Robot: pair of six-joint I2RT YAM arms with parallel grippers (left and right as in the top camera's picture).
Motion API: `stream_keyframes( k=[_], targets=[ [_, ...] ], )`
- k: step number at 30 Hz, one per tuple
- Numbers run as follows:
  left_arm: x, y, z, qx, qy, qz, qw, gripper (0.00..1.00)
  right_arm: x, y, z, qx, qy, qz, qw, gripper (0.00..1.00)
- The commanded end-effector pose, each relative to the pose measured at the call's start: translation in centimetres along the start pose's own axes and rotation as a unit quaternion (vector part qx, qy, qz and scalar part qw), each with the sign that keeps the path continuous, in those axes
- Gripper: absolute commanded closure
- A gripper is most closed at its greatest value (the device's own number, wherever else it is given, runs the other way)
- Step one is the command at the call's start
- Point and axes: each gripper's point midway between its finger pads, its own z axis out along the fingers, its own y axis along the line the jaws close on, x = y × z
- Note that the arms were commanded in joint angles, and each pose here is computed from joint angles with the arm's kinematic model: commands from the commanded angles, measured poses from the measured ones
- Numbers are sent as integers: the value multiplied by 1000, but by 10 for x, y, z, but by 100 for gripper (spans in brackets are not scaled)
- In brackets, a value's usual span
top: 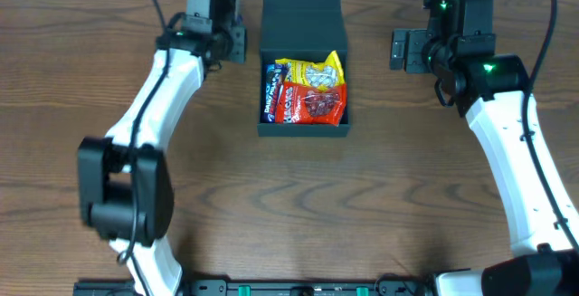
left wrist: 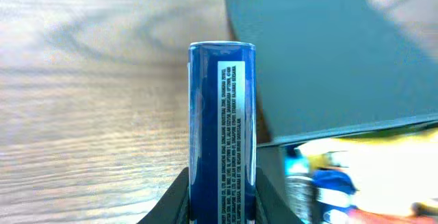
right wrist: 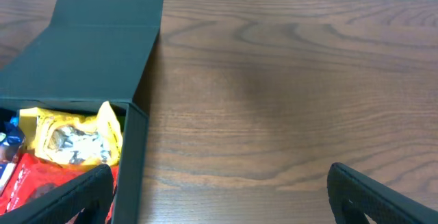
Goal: Pack container
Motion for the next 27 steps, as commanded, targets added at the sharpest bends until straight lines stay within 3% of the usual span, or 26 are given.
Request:
stream_keyframes(
  k=[1, 8, 11, 17, 27],
  targets=[
    [-7, -20, -17, 3, -9, 7, 1000, 94, -3, -6, -2, 6, -4, 12, 1000, 1],
    [27, -70, -17, 16, 43, 26, 999, 94, -3, -6, -2, 6, -4, 12, 1000, 1],
    [40, -68, -17, -31, 59, 2, 998, 94, -3, -6, -2, 6, -4, 12, 1000, 1],
    [61, -74, -3, -33, 93, -29, 995, 94, -3, -6, -2, 6, -4, 12, 1000, 1],
    [78, -75, 28, -27, 118, -14, 993, 94, -3, -6, -2, 6, -4, 12, 1000, 1]
  ],
)
